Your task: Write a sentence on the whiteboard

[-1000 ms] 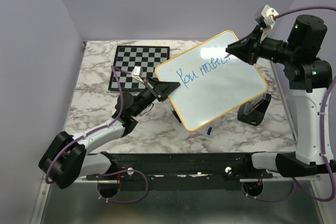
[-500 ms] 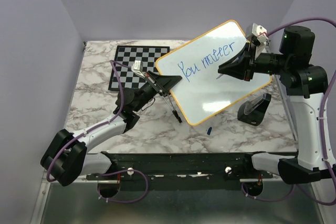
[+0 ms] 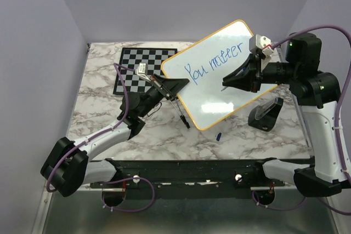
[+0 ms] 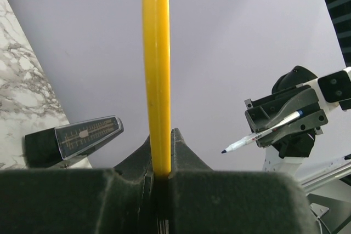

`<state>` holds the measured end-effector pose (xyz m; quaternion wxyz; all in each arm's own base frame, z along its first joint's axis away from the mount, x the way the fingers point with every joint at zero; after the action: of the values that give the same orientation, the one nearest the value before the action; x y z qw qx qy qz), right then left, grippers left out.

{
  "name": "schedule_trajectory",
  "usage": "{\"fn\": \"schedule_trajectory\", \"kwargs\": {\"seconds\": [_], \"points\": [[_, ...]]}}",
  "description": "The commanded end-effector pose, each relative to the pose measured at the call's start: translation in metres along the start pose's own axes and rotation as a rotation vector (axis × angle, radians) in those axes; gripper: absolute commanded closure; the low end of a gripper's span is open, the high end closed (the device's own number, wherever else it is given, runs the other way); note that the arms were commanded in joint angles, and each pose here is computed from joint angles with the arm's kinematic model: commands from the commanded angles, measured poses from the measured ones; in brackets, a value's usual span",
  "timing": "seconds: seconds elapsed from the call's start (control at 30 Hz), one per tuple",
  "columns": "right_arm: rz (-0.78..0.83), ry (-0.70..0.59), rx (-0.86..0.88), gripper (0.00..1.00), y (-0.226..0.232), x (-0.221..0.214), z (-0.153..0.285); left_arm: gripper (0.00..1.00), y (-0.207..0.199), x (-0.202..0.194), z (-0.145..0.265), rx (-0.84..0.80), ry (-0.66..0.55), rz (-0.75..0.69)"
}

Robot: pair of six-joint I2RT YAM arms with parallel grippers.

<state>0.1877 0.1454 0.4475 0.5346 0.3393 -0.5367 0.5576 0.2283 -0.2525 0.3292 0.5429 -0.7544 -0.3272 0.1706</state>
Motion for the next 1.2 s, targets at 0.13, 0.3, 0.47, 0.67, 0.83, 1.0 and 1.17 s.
{"fn": "schedule_trajectory", "kwargs": {"seconds": [0.13, 0.3, 0.47, 0.67, 0.83, 1.0, 1.17], "points": [[0.016, 0.022, 0.026, 1.00, 0.005, -0.004, -0.006, 1.00, -0.077, -0.001, 0.004, -0.274, -0.051, -0.012], [0.020, 0.025, 0.046, 0.99, 0.009, -0.004, -0.010, 1.00, -0.078, -0.004, 0.007, -0.265, -0.059, -0.024], [0.025, 0.035, 0.045, 0.99, 0.009, -0.006, -0.012, 1.00, -0.077, -0.005, 0.008, -0.259, -0.062, -0.024], [0.032, 0.046, 0.030, 0.99, 0.008, -0.006, -0.011, 1.00, -0.075, -0.005, 0.009, -0.255, -0.075, -0.016], [0.044, 0.061, 0.001, 1.00, 0.006, -0.008, -0.010, 1.00, -0.074, -0.004, 0.009, -0.251, -0.082, -0.013], [0.046, 0.069, -0.018, 0.99, 0.002, -0.009, -0.011, 1.00, -0.072, -0.003, 0.009, -0.244, -0.089, -0.010], [0.039, 0.062, -0.014, 0.99, 0.003, -0.006, -0.017, 1.00, -0.072, -0.004, 0.005, -0.233, -0.096, -0.003]]}}
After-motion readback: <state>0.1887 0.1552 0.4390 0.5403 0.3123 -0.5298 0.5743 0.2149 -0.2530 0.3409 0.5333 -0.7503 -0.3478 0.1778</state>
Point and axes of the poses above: each gripper's point midway between its finger pads, its own z axis back along the fingers, its own y axis along the line the jaws close on, x = y × z, the point moved 6 cm from there along z, back along the fingers, and after that the axes turned 9 degrees about z, right-handed, at the moved point
